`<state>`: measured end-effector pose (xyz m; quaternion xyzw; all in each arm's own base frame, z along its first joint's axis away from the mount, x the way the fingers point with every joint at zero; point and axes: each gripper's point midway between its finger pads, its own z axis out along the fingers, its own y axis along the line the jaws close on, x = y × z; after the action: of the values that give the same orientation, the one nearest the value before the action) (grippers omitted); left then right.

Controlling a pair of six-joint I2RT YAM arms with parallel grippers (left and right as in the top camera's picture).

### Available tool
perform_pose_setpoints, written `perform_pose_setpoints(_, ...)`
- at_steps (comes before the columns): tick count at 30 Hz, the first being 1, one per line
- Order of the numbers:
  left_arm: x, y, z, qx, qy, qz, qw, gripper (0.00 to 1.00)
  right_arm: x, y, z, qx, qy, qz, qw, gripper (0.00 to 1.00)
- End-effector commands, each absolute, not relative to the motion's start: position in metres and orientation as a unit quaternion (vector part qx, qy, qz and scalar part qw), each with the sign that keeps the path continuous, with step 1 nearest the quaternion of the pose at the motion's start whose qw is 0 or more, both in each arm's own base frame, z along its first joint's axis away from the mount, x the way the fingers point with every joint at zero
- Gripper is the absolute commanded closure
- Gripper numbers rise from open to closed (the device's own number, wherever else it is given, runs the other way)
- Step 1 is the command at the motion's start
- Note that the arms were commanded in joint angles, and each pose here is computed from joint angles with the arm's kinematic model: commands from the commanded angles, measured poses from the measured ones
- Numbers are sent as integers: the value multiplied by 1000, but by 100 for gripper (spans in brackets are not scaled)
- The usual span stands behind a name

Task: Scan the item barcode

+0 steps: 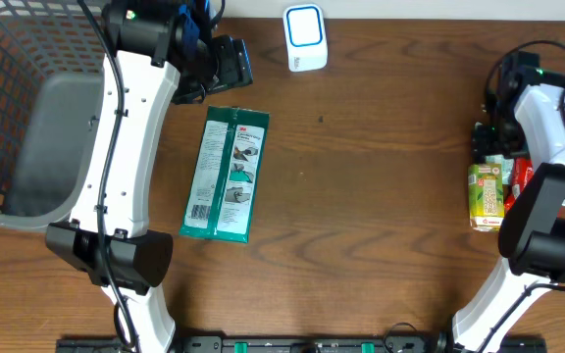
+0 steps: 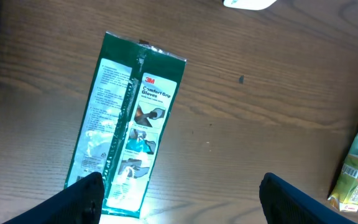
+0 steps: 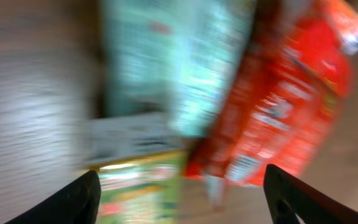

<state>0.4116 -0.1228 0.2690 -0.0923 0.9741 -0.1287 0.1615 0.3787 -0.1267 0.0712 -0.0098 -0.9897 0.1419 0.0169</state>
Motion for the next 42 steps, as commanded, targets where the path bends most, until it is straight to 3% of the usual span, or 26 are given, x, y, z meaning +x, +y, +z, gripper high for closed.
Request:
perform_pose_setpoints(1, 412, -120, 266, -89, 976, -122, 160, 20, 425, -34, 103, -9, -995, -57, -81, 11)
perform_pose_setpoints(4, 412, -120, 266, -89, 976, -121, 159, 19, 435, 49, 130, 29, -961, -254, -110, 7)
perform_pose_setpoints(5, 412, -120, 266, -89, 976, -121, 160, 20, 435, 72, 137, 44, -947, -298, -112, 1)
perform_pose_setpoints(9, 412, -120, 266, -89, 976, -122, 160, 19, 426, 124, 145, 86, -922, -365, -101, 1)
perform_pose_setpoints(19, 412, -119, 266, -89, 976, -120, 159, 19, 392, 203, 114, 128, -927, -349, -45, 1)
perform_pose_setpoints(20, 412, -119, 266, -89, 976, -119, 159, 2, 391, 207, 111, 124, -927, -351, -45, 1)
perform_pose_setpoints(25, 382, -83, 252, -30, 993, -9, 110, 3, 384, 221, 88, 94, -929, -355, -32, 1)
perform_pose_setpoints(27, 374, -70, 249, -32, 995, 26, 95, 18, 380, 224, 81, 92, -930, -356, -28, 1)
perform_pose_setpoints(30, 370, -65, 242, -50, 994, 43, 82, 56, 376, 231, 72, 91, -929, -357, -26, 1)
perform_pose_setpoints(34, 366, -58, 219, -76, 993, 67, 55, 91, 369, 241, 58, 66, -931, -359, -16, 6)
perform_pose_setpoints(42, 365, -50, 151, -93, 992, 88, 13, 92, 358, 254, 33, 71, -938, -338, -23, 13)
